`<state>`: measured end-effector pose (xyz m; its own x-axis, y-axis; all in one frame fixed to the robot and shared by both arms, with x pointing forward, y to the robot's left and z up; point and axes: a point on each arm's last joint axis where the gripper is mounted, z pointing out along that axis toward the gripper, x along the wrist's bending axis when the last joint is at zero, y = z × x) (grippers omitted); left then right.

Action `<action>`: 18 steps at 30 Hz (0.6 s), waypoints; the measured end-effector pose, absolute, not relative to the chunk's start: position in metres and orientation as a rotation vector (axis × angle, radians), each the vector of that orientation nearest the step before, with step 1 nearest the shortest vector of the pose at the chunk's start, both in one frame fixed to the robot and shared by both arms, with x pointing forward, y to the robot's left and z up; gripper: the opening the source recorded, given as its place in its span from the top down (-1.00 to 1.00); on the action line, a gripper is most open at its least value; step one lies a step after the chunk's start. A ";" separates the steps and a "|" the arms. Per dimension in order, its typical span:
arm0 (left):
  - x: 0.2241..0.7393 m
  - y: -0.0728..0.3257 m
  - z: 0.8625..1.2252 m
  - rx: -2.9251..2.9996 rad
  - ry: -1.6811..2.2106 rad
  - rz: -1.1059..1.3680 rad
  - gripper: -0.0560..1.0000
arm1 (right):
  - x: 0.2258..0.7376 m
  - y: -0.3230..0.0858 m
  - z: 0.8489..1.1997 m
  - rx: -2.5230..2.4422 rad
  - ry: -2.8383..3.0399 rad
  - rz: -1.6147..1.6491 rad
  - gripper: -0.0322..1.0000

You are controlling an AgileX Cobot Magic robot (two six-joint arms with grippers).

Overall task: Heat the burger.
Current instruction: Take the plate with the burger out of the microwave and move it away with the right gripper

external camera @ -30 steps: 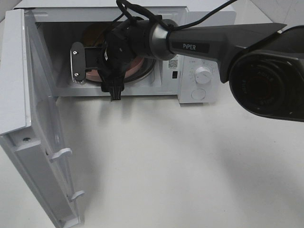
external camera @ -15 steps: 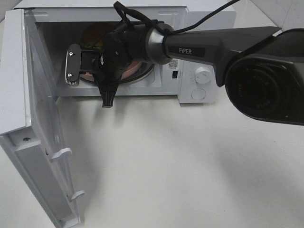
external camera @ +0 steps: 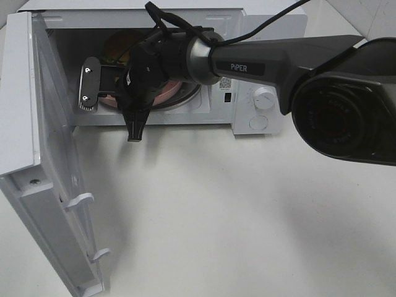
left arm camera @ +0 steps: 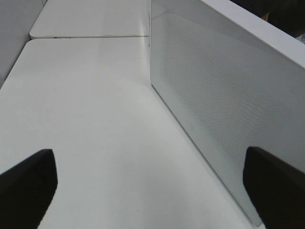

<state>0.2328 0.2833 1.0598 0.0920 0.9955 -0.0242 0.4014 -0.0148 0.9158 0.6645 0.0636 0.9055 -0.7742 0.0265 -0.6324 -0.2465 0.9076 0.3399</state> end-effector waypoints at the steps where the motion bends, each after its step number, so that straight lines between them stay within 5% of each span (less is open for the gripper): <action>1: 0.233 0.283 1.060 1.545 1.432 0.909 -0.96 | 0.664 0.064 0.905 -0.156 2.403 0.540 0.76; 18: 0.233 0.283 1.060 1.545 1.432 0.909 -0.96 | 0.641 0.055 0.916 -0.258 2.428 0.509 0.76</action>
